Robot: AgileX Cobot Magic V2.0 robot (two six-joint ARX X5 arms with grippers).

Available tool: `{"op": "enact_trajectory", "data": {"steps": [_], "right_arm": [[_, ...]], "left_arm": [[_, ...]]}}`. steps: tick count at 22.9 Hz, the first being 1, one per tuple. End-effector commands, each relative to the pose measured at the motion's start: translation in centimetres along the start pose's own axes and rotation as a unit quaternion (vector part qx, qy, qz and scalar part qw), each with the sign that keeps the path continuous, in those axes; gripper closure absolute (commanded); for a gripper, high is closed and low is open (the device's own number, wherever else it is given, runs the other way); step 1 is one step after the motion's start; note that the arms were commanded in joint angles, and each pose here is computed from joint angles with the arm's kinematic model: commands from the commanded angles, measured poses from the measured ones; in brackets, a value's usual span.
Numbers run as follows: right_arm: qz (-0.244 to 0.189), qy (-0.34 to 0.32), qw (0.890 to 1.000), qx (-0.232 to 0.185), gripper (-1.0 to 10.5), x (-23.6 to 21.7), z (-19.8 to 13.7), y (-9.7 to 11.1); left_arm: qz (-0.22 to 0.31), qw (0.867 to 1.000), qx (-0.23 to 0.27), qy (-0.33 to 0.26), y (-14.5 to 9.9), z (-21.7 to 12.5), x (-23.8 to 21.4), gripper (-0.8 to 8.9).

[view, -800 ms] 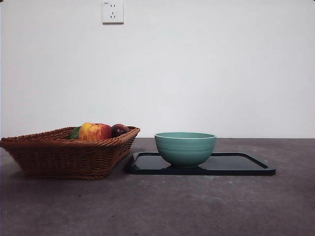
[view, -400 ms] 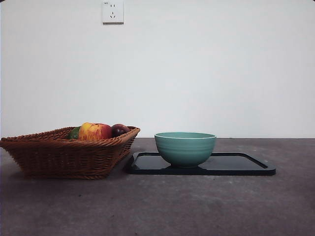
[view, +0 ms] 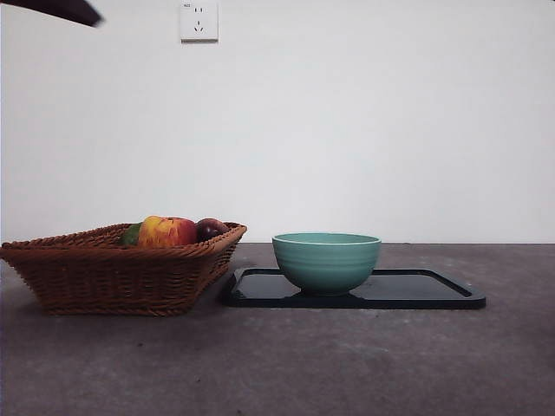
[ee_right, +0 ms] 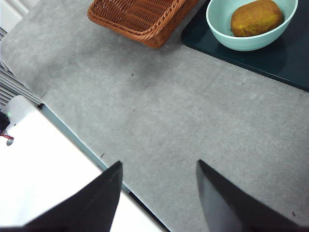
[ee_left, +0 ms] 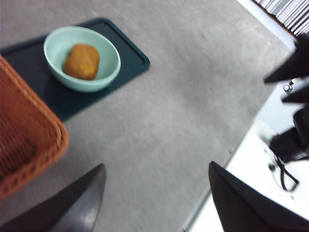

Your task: Pick up the wifruite, put it on the bowl, pick up the plate, put it on desk

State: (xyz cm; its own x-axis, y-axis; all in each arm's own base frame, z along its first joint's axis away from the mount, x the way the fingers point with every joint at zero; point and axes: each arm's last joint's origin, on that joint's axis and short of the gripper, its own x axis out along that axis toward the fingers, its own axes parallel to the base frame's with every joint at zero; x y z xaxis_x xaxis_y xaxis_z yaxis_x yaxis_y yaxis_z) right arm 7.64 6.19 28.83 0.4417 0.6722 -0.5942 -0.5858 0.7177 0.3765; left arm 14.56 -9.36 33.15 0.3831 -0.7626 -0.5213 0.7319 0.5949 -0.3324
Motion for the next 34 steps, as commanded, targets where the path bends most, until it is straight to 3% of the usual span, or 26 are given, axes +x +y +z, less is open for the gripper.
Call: {"op": "enact_trajectory", "data": {"steps": [1, 9, 14, 23, 34], "right_arm": [[0.006, -0.006, 1.000, -0.001, 7.0, -0.1, 0.2, 0.2], [0.005, -0.006, 1.000, -0.001, 7.0, -0.1, 0.2, 0.2], [0.002, -0.007, 1.000, -0.001, 7.0, -0.1, 0.3, 0.2], [0.001, -0.006, 1.000, -0.001, 7.0, -0.1, 0.2, 0.2], [-0.004, 0.003, 1.000, 0.002, 7.0, -0.1, 0.0, 0.1]], "left_arm": [[-0.003, 1.000, 0.008, -0.010, 0.2, 2.5, 1.0, 4.71], [0.007, 0.999, 0.038, 0.012, 3.0, 11.0, 8.1, 4.72], [0.039, 0.996, 0.071, 0.036, 4.8, 13.4, 14.3, 4.72], [0.053, 0.985, 0.141, 0.081, 6.5, 11.3, 24.1, 4.74], [0.057, 0.980, 0.146, 0.124, 8.5, 7.8, 29.8, 4.74]]}}
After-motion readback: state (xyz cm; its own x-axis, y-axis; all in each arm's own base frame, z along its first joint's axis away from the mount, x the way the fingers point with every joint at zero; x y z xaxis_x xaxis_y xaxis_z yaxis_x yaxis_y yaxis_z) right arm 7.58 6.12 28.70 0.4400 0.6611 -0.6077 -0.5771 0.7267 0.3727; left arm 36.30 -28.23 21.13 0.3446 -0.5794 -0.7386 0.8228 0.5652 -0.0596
